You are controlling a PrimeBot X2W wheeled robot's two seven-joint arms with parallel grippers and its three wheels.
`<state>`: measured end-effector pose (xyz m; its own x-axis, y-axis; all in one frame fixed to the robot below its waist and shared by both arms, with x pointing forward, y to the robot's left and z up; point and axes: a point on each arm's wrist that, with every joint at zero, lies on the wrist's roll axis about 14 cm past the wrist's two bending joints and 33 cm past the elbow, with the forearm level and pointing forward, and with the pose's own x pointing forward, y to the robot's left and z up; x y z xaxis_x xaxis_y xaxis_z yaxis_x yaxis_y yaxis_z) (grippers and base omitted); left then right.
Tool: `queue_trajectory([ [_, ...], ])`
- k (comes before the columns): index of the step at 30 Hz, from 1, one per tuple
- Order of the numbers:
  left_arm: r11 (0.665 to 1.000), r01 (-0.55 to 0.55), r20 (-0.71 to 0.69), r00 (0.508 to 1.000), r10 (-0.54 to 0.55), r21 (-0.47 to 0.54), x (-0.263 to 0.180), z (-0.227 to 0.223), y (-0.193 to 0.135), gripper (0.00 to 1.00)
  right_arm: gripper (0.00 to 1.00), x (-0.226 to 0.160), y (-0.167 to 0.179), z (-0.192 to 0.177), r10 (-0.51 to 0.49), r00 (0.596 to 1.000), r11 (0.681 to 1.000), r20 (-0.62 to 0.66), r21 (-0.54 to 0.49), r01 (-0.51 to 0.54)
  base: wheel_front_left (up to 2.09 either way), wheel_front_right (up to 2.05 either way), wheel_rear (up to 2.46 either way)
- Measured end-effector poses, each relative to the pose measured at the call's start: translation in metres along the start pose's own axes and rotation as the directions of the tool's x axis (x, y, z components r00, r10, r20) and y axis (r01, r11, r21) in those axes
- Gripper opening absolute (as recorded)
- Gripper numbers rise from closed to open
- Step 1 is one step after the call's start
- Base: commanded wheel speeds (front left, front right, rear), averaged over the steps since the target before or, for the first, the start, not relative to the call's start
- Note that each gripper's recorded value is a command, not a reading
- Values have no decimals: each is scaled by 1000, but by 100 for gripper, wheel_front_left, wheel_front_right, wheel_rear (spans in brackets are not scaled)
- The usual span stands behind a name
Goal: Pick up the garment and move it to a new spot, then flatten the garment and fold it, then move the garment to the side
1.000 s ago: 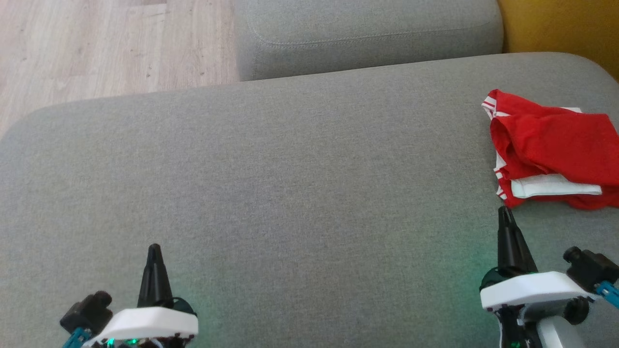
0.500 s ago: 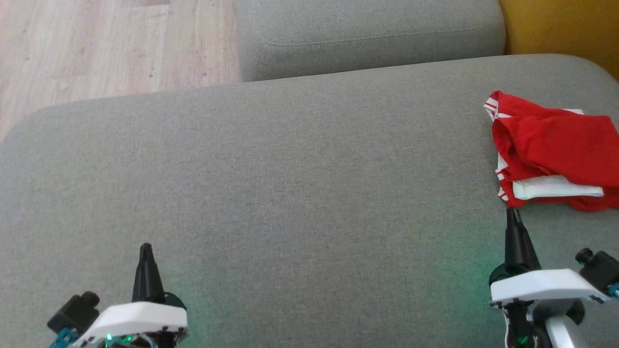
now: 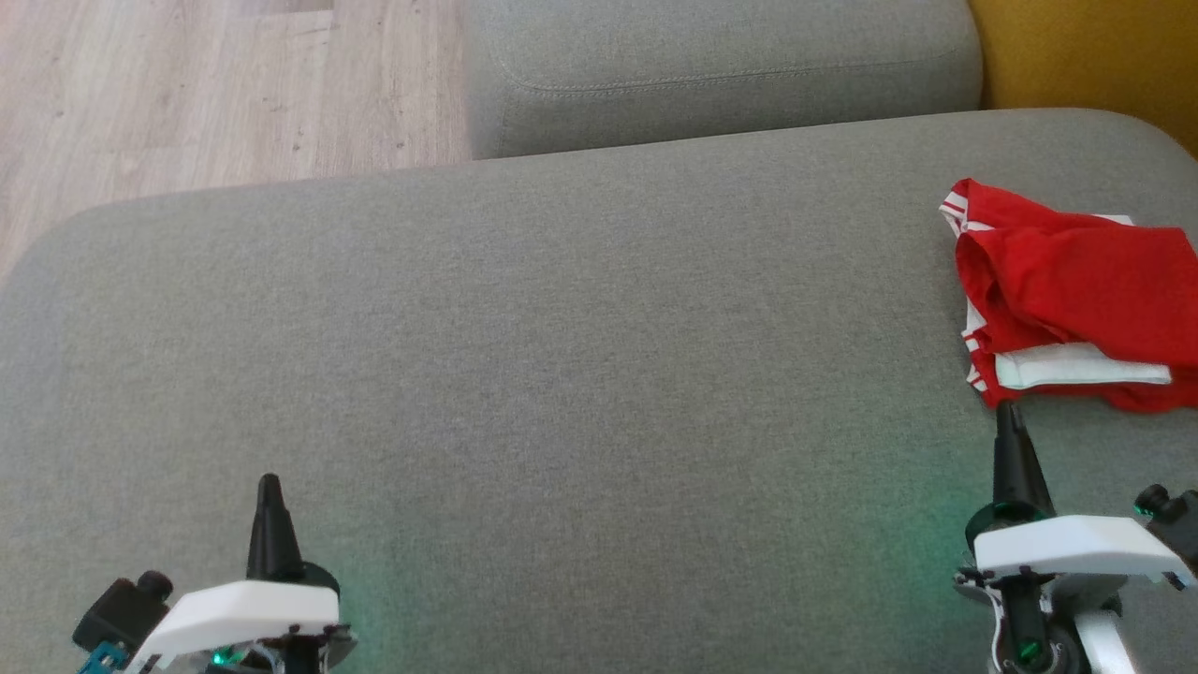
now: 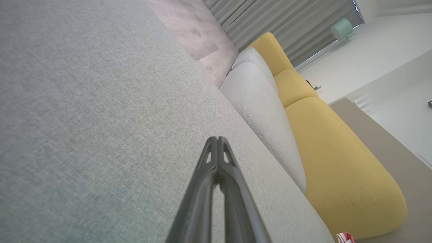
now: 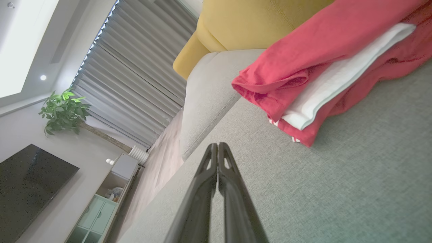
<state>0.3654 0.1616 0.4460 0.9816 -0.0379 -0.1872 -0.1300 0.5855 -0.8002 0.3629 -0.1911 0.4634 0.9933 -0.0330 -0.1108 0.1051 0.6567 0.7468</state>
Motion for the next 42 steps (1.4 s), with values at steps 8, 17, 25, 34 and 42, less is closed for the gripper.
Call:
queue_trajectory([
  [8,998,-2,2,1000,2,-67,1,3,0,0,0,0,-1,1,-7,1000,997,-7,78,7,0,0,0],
  [17,988,3,7,1000,-2,-156,1,8,0,0,0,1,-3,3,-16,1000,984,-2,178,16,0,0,0],
  [25,973,11,11,1000,-8,-230,2,13,-2,0,0,2,-4,4,-20,1000,964,-9,265,21,0,0,0],
  [34,949,12,15,1000,-8,-314,1,17,-1,0,0,3,-4,6,-18,1000,932,-10,362,20,0,0,0],
  [42,922,28,23,1000,-21,-386,1,22,-2,0,0,5,-3,9,-13,1000,895,-9,445,16,0,0,0],
])
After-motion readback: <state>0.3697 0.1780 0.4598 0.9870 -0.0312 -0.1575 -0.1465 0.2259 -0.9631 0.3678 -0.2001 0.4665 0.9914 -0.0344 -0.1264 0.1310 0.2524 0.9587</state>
